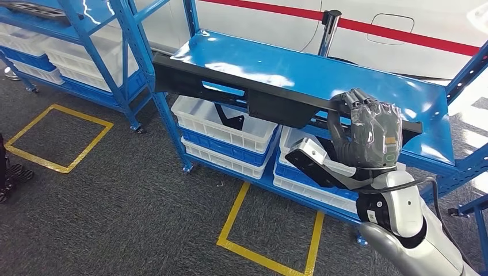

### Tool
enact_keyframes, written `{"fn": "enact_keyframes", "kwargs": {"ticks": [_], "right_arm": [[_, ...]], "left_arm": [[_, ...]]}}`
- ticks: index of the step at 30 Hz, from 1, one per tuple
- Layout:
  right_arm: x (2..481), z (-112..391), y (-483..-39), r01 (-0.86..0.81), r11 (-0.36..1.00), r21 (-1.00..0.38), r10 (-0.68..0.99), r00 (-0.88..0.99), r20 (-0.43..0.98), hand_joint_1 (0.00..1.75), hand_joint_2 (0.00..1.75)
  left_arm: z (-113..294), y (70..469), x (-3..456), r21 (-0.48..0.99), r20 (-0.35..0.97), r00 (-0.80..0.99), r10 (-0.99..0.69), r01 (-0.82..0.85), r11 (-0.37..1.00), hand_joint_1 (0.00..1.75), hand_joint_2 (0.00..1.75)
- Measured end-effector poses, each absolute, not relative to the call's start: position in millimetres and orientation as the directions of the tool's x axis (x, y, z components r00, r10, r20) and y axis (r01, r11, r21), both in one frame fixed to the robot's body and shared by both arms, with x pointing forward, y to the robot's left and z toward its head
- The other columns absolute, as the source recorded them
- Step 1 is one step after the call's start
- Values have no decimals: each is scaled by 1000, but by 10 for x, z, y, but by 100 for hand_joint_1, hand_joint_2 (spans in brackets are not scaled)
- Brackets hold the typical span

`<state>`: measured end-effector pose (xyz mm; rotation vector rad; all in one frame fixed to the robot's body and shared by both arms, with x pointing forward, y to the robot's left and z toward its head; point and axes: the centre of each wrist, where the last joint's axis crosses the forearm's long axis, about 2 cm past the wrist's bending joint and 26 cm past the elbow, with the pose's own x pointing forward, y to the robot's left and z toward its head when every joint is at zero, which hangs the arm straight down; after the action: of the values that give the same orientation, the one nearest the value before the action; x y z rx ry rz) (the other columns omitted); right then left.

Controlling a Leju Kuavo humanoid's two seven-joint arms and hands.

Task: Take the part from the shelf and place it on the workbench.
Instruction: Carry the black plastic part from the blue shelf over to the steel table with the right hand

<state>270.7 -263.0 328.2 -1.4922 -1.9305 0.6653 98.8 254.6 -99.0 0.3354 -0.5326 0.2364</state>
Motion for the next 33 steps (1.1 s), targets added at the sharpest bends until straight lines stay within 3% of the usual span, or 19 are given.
{"fn": "enact_keyframes", "kwargs": {"ticks": [12,33], "right_arm": [[2702,3268,-2627,690,183,-700,982,-155,104,175,175],[2695,3273,-2633,654,209,-727,976,-181,118,175,175]], "left_arm": [[-991,2552,986,254,531,836,141,-315,914,0,175],[-983,2576,1026,267,551,827,112,-302,915,0,175]]}}
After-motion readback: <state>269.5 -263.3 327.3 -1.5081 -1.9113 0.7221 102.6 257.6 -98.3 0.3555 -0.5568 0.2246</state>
